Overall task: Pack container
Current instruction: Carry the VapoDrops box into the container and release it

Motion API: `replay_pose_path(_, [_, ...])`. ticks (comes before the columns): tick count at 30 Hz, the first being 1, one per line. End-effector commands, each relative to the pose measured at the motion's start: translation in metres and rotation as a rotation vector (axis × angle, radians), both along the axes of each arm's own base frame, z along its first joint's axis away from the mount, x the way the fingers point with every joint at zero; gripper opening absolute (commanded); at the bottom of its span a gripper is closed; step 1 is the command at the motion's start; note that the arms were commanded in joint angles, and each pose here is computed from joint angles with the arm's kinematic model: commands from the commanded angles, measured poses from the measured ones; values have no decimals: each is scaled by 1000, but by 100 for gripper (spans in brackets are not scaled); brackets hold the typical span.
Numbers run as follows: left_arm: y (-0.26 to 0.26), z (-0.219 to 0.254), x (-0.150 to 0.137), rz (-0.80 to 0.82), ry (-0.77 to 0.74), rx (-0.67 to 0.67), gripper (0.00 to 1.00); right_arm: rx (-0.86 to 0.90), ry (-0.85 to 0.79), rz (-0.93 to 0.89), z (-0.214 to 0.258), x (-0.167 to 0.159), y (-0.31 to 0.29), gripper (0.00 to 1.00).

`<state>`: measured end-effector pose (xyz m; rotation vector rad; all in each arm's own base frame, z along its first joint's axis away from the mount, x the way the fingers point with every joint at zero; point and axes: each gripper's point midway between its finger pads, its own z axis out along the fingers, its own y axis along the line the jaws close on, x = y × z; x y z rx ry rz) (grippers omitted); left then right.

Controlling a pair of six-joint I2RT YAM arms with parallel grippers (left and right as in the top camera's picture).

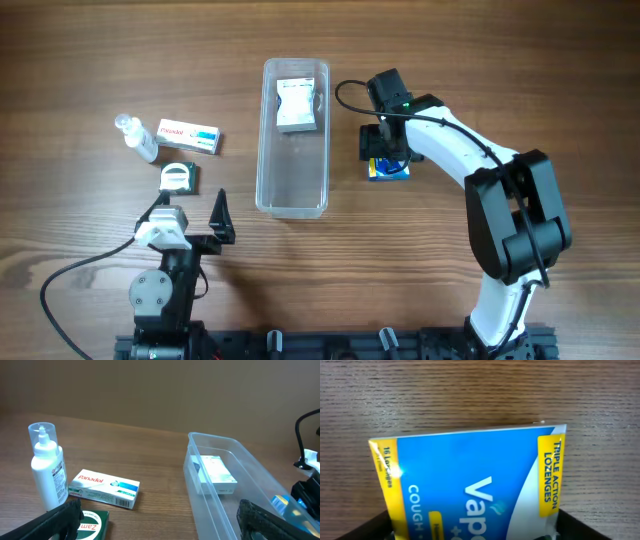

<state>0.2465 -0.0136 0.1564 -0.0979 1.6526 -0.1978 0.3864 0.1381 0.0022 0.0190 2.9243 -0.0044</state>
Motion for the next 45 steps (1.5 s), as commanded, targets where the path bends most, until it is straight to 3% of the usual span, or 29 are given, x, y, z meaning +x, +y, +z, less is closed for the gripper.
replay_pose_path(1, [0, -3, 0, -1, 9, -3, 100, 3, -76, -16, 39, 10, -1, 75])
replay_pose_path(3, [0, -3, 0, -1, 9, -3, 100, 48, -160, -13, 85, 18, 5, 67])
replay_pose_path(9, [0, -3, 0, -1, 9, -3, 100, 333, -383, 7, 214, 13, 47, 57])
replay_pose_path(11, [0, -3, 0, -1, 9, -3, 100, 360, -418, 34, 224, 12, 61, 57])
replay_pose_path(19, [0, -3, 0, -1, 9, -3, 100, 453, -481, 154, 192, 32, 159, 59])
replay_pose_path(23, [0, -3, 0, -1, 9, -3, 100, 458, -473, 136, 147, 51, 181, 59])
replay_pose_path(27, [0, -3, 0, -1, 9, -3, 100, 430, -517, 153, 121, 71, 188, 66])
replay_pose_path(30, [0, -3, 0, -1, 9, -3, 100, 398, -618, 145, 129, 90, 185, 82])
replay_pose_path(34, [0, -3, 0, -1, 9, -3, 100, 388, -694, 207, 143, 98, 189, 91])
replay_pose_path(45, [0, -3, 0, -1, 9, -3, 100, 380, -670, 185, 155, 91, 178, 88])
